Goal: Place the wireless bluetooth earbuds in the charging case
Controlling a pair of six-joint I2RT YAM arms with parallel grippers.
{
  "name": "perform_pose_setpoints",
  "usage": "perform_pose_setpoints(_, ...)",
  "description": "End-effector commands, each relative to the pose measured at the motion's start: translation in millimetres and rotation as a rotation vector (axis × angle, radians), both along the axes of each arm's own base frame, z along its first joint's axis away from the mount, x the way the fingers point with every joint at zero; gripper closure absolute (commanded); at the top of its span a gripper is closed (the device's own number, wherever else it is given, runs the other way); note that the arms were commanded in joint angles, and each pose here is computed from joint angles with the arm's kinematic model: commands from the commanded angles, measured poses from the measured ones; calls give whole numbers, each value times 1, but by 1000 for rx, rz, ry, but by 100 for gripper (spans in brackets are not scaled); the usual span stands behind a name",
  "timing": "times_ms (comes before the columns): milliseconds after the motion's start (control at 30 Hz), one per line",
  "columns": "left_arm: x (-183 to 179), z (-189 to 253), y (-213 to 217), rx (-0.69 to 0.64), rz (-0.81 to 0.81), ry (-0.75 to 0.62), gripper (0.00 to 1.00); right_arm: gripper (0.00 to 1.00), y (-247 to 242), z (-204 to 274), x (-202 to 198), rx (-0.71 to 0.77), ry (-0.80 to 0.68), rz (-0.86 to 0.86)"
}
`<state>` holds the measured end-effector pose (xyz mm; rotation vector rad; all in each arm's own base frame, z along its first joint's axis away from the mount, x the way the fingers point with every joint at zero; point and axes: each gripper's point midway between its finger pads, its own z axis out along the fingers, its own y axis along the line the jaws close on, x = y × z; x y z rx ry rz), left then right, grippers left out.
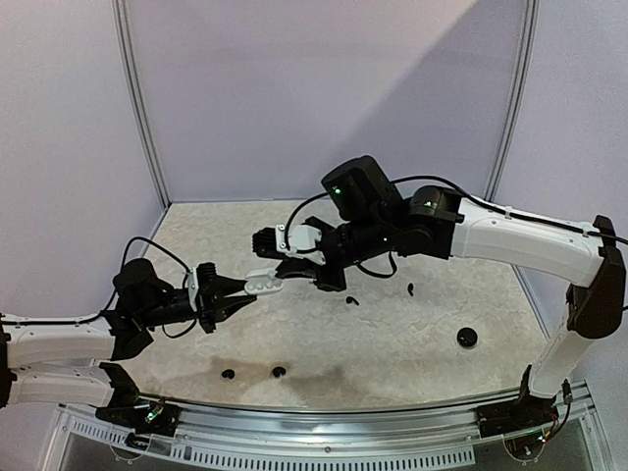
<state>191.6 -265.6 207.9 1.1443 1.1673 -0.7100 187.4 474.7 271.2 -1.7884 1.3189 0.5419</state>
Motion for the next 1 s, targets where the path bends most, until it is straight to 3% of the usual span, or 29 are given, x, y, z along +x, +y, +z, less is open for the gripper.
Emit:
perform_pose_setpoints(0, -13, 4, -6, -15, -66, 5, 100, 100, -8, 12, -3, 24, -44, 31)
perform_pose_setpoints(300, -12, 11, -8, -57, -78, 97, 100, 100, -1, -6, -2, -11, -41, 54)
perform_pose_setpoints(967, -12, 13, -10, -63, -90, 87, 100, 100, 0, -37, 6, -87, -26, 52)
